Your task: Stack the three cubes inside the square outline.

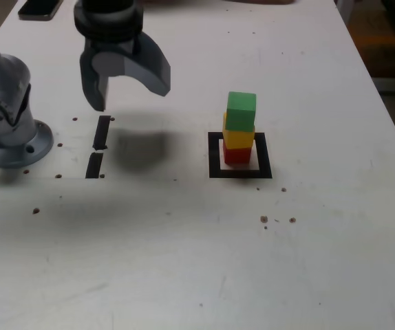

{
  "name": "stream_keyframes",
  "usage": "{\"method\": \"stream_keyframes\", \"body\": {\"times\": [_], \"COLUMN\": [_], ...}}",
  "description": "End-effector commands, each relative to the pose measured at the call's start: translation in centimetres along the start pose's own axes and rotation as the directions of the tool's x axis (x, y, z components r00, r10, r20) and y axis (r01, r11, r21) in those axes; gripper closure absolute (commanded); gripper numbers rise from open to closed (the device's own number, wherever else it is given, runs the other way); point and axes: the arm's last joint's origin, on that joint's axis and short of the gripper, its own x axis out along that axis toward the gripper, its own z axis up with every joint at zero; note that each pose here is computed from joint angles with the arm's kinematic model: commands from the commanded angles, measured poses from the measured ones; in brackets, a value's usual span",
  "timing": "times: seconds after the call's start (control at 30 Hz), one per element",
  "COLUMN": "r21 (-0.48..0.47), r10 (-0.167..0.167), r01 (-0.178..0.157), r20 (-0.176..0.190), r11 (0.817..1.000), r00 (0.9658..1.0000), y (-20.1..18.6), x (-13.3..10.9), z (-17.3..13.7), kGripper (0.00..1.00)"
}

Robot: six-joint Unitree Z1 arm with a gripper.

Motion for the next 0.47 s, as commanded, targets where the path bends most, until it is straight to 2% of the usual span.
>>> {"method": "stream_keyframes", "body": {"times": [0.0, 0.27, 0.43], "r21": [-0.002, -0.002, -0.002], "r10": [-0.003, 0.001, -0.008], "r01": [0.003, -0.001, 0.008], "r20": [0.000, -0.003, 0.004], "r11": [1.000, 1.000, 1.000], "r00": [1.0000, 1.0000, 1.0000], "y": [0.0, -0.1, -0.2], "x": [0.3, 1.4, 2.3], "z": [0.1, 0.3, 0.5], "kGripper": [0.00, 0.00, 0.00]}}
